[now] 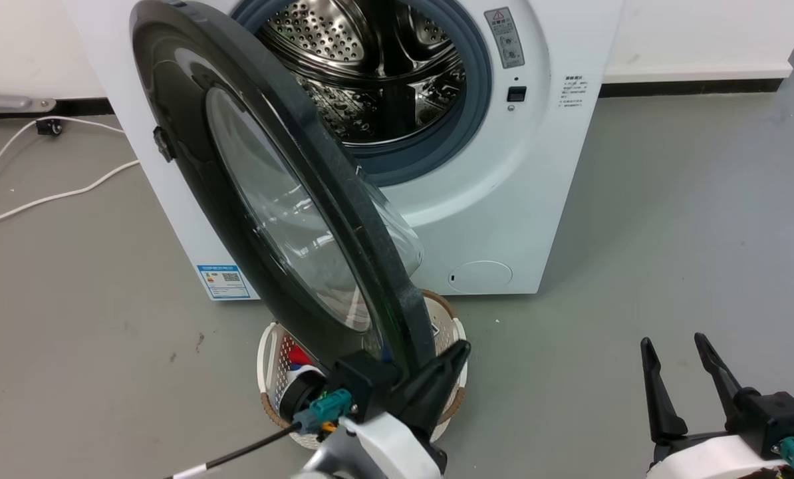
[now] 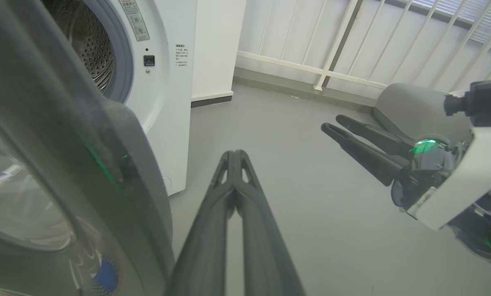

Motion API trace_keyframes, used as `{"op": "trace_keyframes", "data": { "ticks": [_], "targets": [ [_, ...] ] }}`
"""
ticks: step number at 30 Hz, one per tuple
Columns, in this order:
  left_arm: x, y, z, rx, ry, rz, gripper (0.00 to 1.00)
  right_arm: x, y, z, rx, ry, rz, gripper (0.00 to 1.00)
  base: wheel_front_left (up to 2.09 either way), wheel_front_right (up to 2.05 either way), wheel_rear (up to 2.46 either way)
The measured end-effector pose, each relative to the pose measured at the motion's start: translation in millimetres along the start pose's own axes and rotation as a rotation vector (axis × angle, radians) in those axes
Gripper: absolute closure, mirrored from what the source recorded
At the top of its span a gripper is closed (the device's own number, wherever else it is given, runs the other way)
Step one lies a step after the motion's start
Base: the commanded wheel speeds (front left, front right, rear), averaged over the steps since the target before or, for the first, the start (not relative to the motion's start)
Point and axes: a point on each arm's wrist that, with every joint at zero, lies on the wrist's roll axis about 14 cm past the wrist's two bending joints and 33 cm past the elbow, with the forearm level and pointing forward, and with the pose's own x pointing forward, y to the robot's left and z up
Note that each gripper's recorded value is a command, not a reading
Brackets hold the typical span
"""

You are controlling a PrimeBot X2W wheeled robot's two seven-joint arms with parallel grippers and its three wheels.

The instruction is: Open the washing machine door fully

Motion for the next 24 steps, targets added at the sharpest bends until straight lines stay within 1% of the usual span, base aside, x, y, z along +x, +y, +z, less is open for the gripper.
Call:
{"op": "trace_keyframes", "data": {
  "ticks": [10,24],
  "targets": [
    [22.3,23.5,-11.4,-0.015,0.000,0.047,1.00,1.9,-4.5,-7.3,0.008,0.022,-0.016,0.00,0.00,0.00,0.00],
    [30.5,34.1,-19.7,-0.057,-0.008,0.104,1.00,0.3,-6.8,-8.8,0.019,0.027,-0.025,0.00,0.00,0.00,0.00]
  ]
}}
